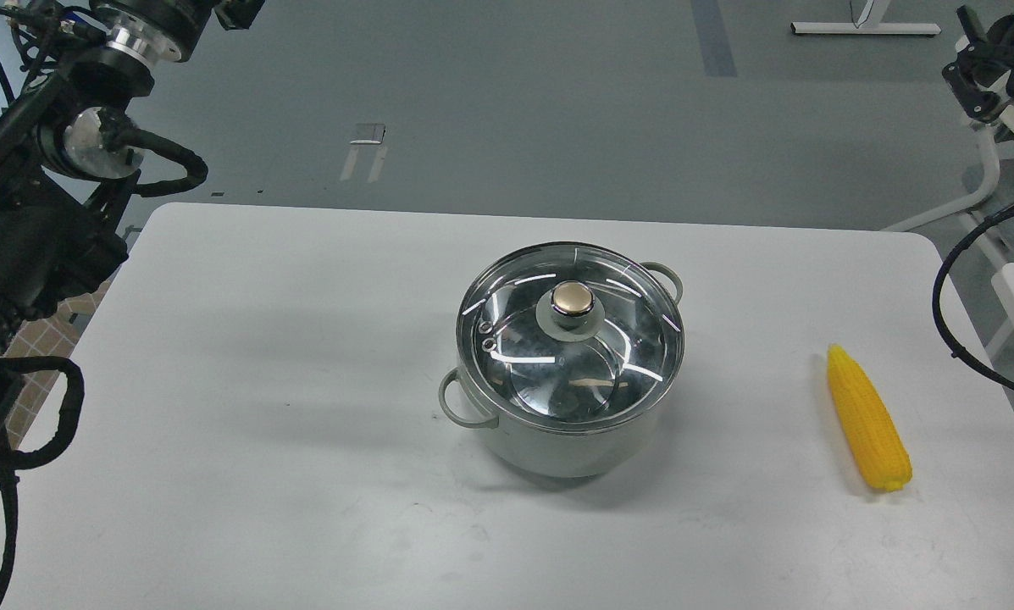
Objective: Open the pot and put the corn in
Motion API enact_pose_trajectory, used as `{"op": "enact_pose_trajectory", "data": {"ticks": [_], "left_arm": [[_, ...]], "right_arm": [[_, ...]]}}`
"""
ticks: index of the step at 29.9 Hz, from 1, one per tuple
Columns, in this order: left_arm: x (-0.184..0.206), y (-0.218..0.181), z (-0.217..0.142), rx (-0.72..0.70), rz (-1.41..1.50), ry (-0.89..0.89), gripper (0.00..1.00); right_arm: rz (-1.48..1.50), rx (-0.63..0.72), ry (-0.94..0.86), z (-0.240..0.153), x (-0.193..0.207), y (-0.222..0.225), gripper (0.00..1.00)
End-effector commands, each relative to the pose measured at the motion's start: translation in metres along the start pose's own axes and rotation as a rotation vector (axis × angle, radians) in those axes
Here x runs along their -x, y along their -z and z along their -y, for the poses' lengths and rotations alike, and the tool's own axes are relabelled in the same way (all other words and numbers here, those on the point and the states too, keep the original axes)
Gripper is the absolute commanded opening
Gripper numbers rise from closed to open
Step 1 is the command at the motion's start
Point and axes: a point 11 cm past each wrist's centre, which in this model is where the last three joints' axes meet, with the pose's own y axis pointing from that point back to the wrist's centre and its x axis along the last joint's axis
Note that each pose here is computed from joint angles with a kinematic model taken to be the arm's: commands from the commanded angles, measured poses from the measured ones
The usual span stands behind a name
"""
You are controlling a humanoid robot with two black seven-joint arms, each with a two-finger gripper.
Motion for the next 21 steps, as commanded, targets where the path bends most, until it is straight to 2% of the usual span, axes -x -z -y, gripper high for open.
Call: {"op": "enact_pose_trajectory", "data": {"ticks": [1, 21], "left_arm": [[0.0001, 0.0, 0.0, -0.002, 0.002, 0.001, 0.98], [0.0022, 0.0052, -0.0022, -0.007, -0.012, 0.006, 0.98]], "right_arm": [[0.001, 0.002, -0.002, -0.0003, -0.0007, -0.0002, 1.0], [-0.004, 0.008, 0.005, 0.0, 0.0009, 0.002, 1.0]]}}
